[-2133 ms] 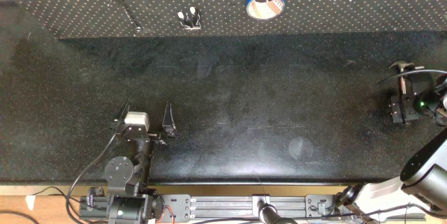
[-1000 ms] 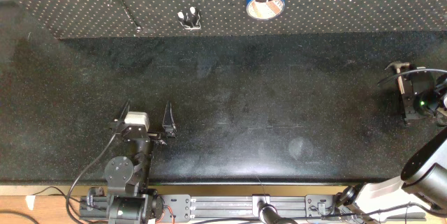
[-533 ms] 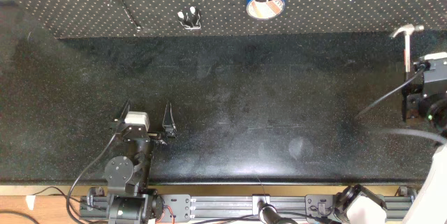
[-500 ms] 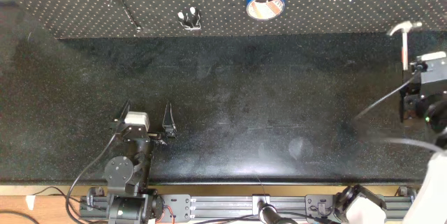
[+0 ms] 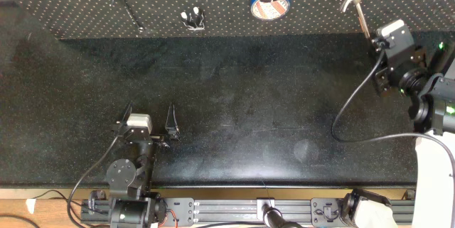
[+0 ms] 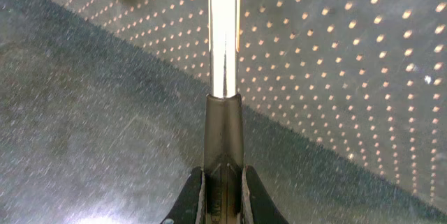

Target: Place Tools Onto Pegboard

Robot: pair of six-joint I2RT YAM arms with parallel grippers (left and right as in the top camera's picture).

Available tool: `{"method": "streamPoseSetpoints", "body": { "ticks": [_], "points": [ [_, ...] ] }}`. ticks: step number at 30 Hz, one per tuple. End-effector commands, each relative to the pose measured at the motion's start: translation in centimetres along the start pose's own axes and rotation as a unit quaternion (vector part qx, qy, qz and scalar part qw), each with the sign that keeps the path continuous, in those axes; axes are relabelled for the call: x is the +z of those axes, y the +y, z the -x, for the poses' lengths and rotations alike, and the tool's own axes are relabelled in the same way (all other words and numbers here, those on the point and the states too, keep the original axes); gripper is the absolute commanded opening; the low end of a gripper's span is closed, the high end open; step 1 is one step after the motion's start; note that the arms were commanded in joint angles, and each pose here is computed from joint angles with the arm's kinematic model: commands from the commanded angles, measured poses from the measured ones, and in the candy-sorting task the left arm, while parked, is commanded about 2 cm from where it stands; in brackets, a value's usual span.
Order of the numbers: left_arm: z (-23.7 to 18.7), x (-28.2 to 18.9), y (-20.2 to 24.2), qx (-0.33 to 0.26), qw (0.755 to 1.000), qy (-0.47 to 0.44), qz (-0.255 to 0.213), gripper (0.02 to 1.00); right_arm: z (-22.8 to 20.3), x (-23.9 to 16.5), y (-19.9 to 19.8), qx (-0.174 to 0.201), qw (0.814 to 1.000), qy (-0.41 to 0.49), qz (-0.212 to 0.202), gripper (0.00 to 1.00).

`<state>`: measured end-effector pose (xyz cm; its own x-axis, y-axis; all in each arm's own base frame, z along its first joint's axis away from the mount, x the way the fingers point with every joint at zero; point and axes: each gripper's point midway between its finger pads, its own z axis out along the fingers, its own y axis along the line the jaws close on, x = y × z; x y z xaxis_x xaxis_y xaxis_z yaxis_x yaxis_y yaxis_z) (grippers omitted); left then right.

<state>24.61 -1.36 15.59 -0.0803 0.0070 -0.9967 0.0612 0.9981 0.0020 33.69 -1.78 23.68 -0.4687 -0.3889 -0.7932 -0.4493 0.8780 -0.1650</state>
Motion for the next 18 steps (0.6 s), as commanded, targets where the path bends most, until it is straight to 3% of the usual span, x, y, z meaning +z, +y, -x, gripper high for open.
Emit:
{"method": "streamPoseSetpoints", "body": {
  "ticks": [1,18],
  "points": [
    [-0.1,0.0,0.0,0.006,1.0,0.001,0.001,0.996,0.2,2.1,-0.5,0.015,1.0,-0.007,0.016,0.075],
    [-0.1,0.0,0.0,0.006,1.0,0.001,0.001,0.996,-1.0,8.7,-1.8,0.008,0.999,-0.001,0.038,0.075]
  ]
}}
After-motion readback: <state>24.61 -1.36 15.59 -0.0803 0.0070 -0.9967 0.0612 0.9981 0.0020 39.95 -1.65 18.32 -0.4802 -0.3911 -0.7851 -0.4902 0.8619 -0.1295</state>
